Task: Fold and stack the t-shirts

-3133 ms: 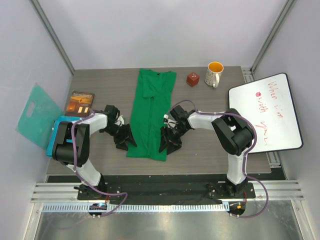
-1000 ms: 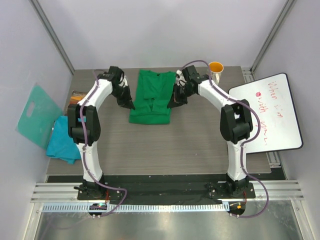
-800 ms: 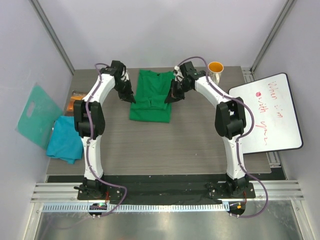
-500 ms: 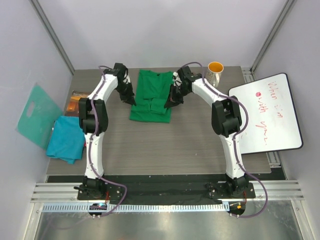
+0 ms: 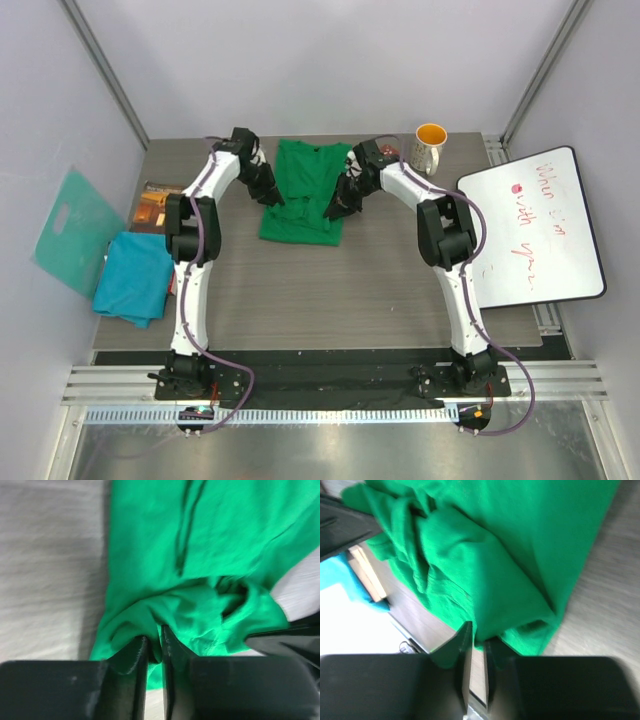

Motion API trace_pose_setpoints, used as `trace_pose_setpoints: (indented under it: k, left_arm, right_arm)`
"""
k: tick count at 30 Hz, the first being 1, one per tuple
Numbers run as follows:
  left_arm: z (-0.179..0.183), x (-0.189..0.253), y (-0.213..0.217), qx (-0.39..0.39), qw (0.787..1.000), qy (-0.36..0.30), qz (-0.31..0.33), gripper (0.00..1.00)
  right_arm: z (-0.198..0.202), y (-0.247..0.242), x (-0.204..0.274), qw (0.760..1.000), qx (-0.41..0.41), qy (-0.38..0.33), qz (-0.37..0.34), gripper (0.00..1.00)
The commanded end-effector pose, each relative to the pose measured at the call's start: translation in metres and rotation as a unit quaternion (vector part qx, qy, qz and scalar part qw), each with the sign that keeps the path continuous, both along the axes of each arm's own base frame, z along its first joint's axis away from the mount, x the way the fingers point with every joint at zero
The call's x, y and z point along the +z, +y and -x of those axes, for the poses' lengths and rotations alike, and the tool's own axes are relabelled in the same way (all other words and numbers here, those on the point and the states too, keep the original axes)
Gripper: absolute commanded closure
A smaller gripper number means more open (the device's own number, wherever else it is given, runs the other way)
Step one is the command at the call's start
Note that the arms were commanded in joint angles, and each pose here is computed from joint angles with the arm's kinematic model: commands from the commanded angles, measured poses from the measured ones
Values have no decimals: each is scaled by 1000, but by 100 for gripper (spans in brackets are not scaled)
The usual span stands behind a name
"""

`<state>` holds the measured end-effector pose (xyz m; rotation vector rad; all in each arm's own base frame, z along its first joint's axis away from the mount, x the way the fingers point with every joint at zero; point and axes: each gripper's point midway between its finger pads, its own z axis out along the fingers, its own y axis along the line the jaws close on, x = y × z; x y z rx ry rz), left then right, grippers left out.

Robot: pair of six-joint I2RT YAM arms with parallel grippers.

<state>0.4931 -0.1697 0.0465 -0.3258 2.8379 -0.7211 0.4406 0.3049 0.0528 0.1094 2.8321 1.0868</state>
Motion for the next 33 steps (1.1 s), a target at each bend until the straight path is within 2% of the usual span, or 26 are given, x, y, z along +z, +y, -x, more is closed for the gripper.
trace_pose_setpoints:
  k: [1, 4, 7, 8, 10, 11, 14, 25, 28, 33]
  left_arm:
    - [-30, 25, -23, 1, 996, -56, 74, 75]
    - [-39, 23, -25, 14, 994, -65, 84, 68]
    - [-44, 22, -27, 17, 993, -70, 89, 68]
    - [-45, 22, -28, 16, 993, -71, 90, 70]
    - [-45, 22, -28, 15, 993, -72, 92, 80]
    - [-45, 22, -28, 15, 993, -73, 91, 90]
    - [-45, 20, -26, 18, 993, -71, 94, 100]
    - [-51, 13, 4, 67, 992, -59, 92, 100]
    - [-55, 14, 12, 83, 991, -56, 93, 100]
    - [-64, 13, 18, 101, 989, -54, 98, 100]
  right_arm:
    - [-25, 13, 24, 997, -38, -16, -67, 77]
    - [-38, 11, 27, 994, -59, -26, -92, 74]
    - [-50, 12, 33, 989, -79, -22, -126, 75]
    - [-54, 13, 37, 987, -86, -24, -134, 81]
    - [-59, 11, 40, 985, -92, -26, -141, 90]
    - [-62, 9, 41, 984, -97, -27, -145, 99]
    - [-68, 4, 40, 982, -108, -22, -152, 99]
    - [-77, -8, 27, 974, -146, 10, -170, 99]
    - [-80, -11, 22, 973, -156, 16, -168, 93]
    - [-82, -12, 18, 972, -170, 19, -164, 92]
